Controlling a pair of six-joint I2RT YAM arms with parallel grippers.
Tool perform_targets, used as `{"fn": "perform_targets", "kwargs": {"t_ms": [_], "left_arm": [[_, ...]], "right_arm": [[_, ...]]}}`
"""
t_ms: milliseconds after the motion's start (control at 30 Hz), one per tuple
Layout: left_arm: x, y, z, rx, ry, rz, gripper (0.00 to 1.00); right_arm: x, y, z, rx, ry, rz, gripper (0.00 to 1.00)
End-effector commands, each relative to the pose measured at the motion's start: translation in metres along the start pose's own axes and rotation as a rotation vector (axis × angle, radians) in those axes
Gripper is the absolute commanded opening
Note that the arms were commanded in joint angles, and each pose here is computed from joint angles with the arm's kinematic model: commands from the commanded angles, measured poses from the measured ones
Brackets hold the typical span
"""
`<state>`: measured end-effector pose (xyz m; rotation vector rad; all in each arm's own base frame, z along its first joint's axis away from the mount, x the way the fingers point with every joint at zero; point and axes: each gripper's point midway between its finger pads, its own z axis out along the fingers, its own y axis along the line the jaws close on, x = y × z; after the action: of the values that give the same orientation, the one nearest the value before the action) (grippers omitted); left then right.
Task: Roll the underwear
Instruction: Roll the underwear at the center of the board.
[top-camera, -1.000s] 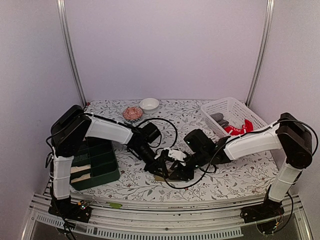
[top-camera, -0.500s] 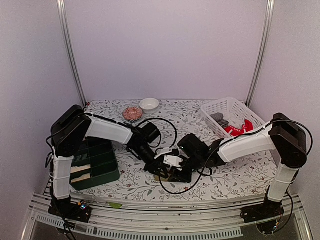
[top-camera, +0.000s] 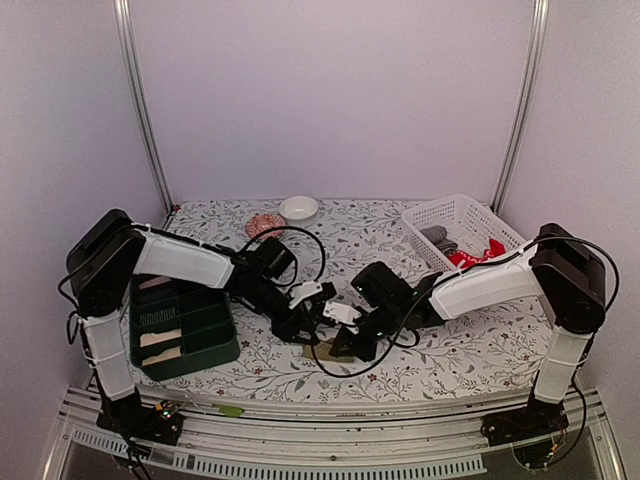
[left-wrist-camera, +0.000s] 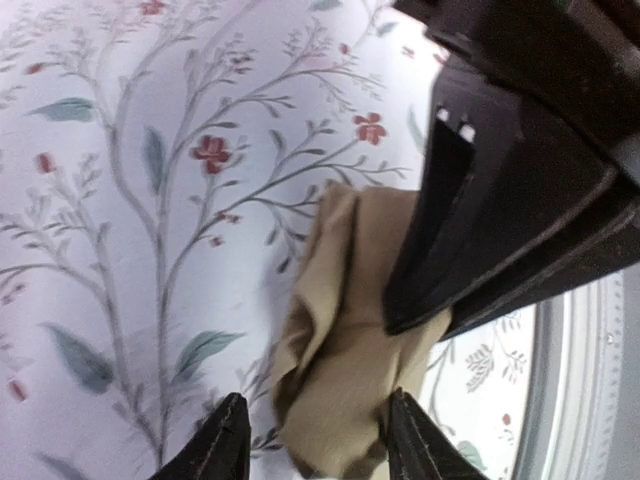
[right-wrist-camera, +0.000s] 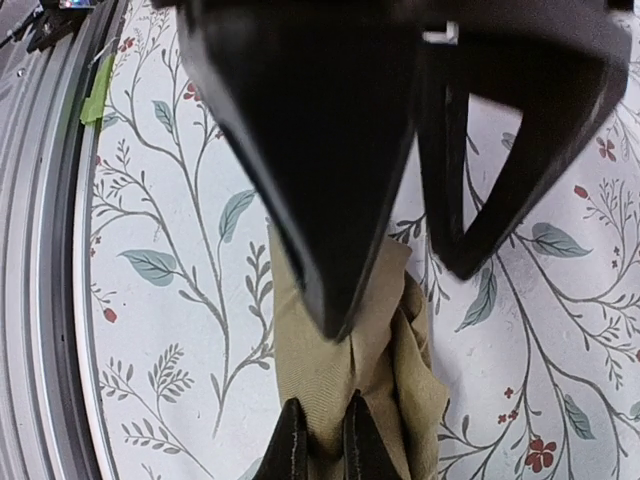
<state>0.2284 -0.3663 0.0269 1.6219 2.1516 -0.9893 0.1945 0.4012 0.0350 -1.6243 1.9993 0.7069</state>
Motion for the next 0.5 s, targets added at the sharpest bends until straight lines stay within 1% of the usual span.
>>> {"fn": "perform_targets", "kwargs": {"t_ms": [0, 167, 267, 333, 400, 467], "left_arm": [[-0.018, 0.049, -0.050, -0.295, -0.120, -0.061, 0.48], [-0.020, 0.055, -0.089, -0.461, -0.228, -0.072, 0.50], [-0.031, 0.053, -0.112, -0.525, -0.317, -0.132, 0.49], [-0.044, 0.049, -0.129, -0.541, -0.412, -0.205, 0.49], [-0.056, 0.040, -0.142, -0.537, -0.507, -0.273, 0.50], [-0.065, 0.030, -0.150, -0.527, -0.578, -0.304, 0.50]], "right_arm": [[0.031, 0.015, 0.003, -0.165, 0.082, 0.230, 0.00], [0.026, -0.006, -0.005, -0.260, 0.046, 0.440, 0.00], [0.020, -0.017, -0.007, -0.312, 0.027, 0.557, 0.00], [0.018, -0.029, -0.007, -0.313, 0.022, 0.643, 0.00], [0.016, -0.036, -0.004, -0.310, 0.015, 0.681, 0.00], [0.016, -0.041, 0.000, -0.301, 0.016, 0.716, 0.00]]}}
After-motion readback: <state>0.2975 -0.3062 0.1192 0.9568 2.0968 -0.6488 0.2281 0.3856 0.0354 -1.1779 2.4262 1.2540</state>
